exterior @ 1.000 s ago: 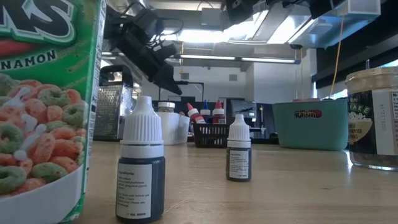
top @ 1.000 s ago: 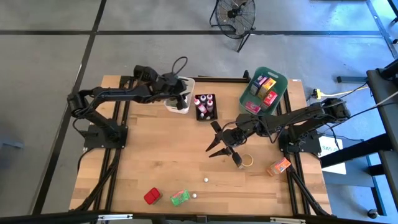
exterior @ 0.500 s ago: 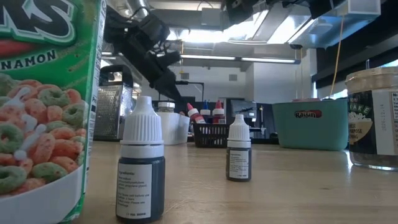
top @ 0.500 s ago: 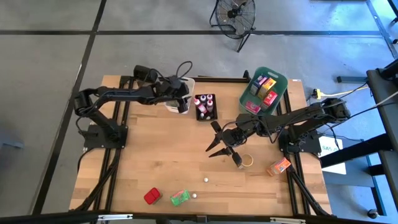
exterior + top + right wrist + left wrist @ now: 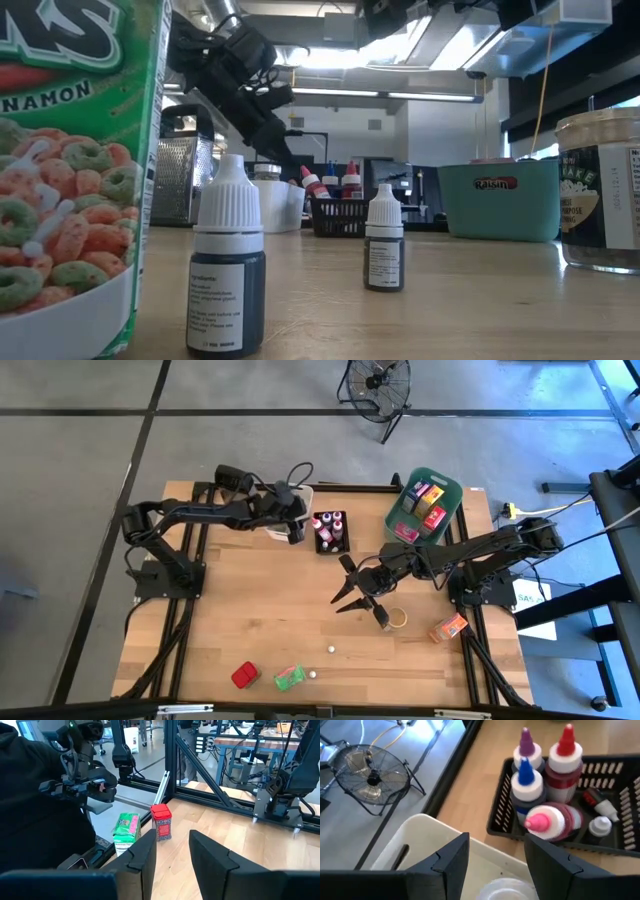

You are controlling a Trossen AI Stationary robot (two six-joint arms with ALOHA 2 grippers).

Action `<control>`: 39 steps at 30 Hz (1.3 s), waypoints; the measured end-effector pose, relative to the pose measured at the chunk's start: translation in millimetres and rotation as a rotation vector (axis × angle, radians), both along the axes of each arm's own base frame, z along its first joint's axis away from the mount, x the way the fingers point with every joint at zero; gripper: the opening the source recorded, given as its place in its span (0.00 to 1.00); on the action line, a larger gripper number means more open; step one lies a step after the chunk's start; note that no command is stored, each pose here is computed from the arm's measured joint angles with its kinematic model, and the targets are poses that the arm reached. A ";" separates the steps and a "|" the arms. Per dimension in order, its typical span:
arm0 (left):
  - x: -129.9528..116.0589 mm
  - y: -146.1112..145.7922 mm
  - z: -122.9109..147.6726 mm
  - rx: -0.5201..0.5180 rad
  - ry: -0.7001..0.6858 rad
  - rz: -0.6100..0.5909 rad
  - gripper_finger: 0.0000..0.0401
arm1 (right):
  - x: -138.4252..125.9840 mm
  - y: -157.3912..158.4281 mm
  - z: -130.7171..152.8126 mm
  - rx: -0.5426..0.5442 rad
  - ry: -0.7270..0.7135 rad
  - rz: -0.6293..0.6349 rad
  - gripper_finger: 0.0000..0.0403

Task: Pick & Place Kitchen Items
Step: Adjust the large pink food coloring bottle, then put the gold seasoning bottle into the white bin

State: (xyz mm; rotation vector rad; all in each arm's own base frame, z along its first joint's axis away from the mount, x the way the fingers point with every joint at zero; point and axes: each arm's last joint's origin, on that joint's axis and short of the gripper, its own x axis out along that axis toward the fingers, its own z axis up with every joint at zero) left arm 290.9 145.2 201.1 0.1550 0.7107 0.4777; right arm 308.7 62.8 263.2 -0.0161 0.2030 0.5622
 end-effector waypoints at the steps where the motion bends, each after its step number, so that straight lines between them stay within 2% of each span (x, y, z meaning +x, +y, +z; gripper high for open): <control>1: -0.1 -0.1 -0.3 -0.001 0.002 0.000 0.46 | 0.0 -0.1 0.0 0.000 0.000 0.000 0.29; 7: 2.4 1.9 -3.9 0.011 0.003 0.024 0.46 | 0.0 0.0 0.0 0.000 0.000 0.000 0.29; 14: 18.3 10.3 -7.7 0.002 0.047 0.068 0.46 | 0.0 -0.1 0.1 0.000 -0.002 0.000 0.29; 22: 31.1 9.4 -12.0 -0.007 0.105 0.040 0.46 | -0.4 0.0 -1.5 -0.003 0.016 0.002 0.29; 39: 36.8 -3.6 -3.3 -0.031 0.045 -0.055 0.46 | -0.5 -0.1 -2.3 -0.004 0.024 0.002 0.30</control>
